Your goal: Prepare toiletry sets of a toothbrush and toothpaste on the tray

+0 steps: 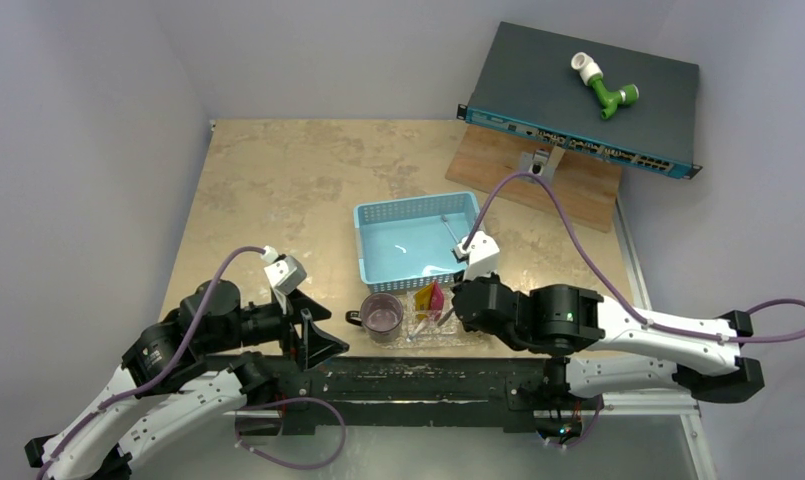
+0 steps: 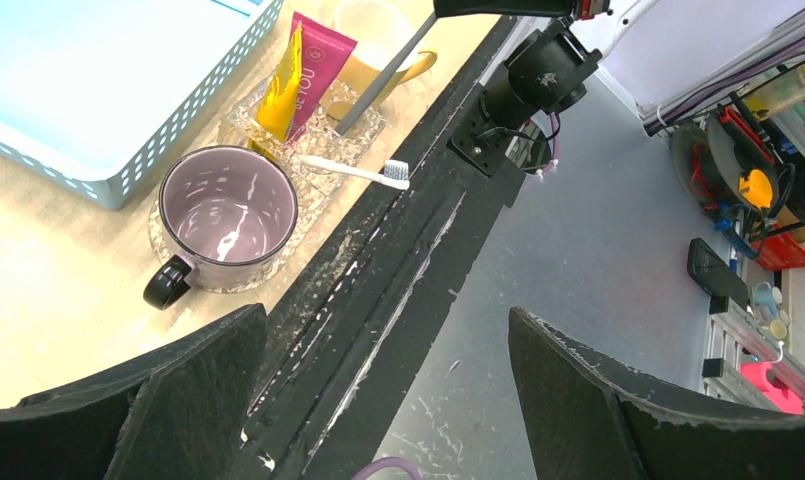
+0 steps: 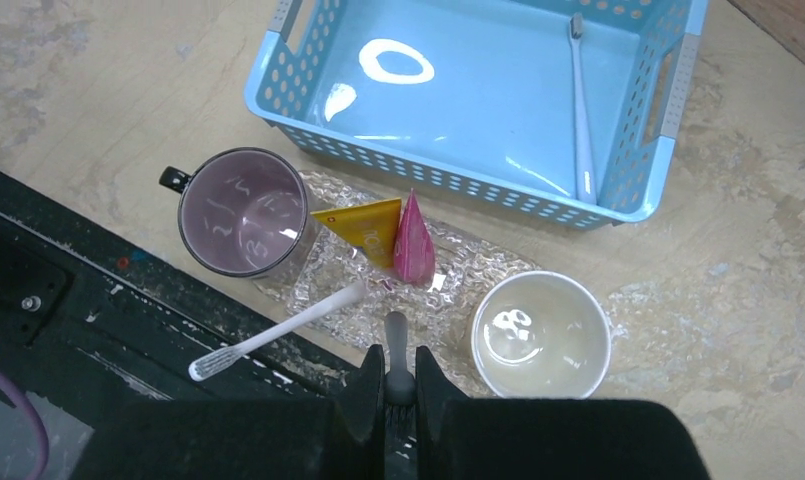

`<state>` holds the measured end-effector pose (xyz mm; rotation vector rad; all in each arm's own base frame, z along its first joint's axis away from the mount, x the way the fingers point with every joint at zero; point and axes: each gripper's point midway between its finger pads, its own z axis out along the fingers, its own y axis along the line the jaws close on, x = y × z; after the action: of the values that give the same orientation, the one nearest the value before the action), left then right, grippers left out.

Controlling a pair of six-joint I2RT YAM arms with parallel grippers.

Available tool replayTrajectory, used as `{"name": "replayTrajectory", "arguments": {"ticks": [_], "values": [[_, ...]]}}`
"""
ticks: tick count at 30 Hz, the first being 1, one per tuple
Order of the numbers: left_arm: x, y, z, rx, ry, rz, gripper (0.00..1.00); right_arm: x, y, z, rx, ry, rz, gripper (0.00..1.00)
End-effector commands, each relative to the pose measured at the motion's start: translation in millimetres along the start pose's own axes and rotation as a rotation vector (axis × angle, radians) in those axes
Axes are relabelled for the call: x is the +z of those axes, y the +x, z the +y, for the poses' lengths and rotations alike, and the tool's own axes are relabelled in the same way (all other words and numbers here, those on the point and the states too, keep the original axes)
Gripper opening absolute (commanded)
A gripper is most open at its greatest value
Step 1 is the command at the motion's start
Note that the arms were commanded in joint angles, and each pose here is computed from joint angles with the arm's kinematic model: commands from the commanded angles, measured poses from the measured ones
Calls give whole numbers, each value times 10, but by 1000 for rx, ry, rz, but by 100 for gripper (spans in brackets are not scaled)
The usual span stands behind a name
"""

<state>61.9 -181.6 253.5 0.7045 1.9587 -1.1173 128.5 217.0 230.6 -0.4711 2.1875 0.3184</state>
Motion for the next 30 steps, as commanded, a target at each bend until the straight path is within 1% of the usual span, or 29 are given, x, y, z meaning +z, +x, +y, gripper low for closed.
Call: {"name": "replayTrajectory", "arguments": {"ticks": [1, 7, 16, 30], "values": [[-1, -50, 3, 19, 0, -24, 90, 66, -61, 8, 55, -5, -80, 0], [3, -51, 10, 19, -3, -24, 90, 151, 0, 15, 91, -22, -116, 0], [8, -50, 13, 20, -4, -21, 90, 305, 135, 46, 135, -29, -136, 0], [5, -47, 21, 21, -9, -22, 90, 429, 256, -11, 133, 22, -141, 0]]}}
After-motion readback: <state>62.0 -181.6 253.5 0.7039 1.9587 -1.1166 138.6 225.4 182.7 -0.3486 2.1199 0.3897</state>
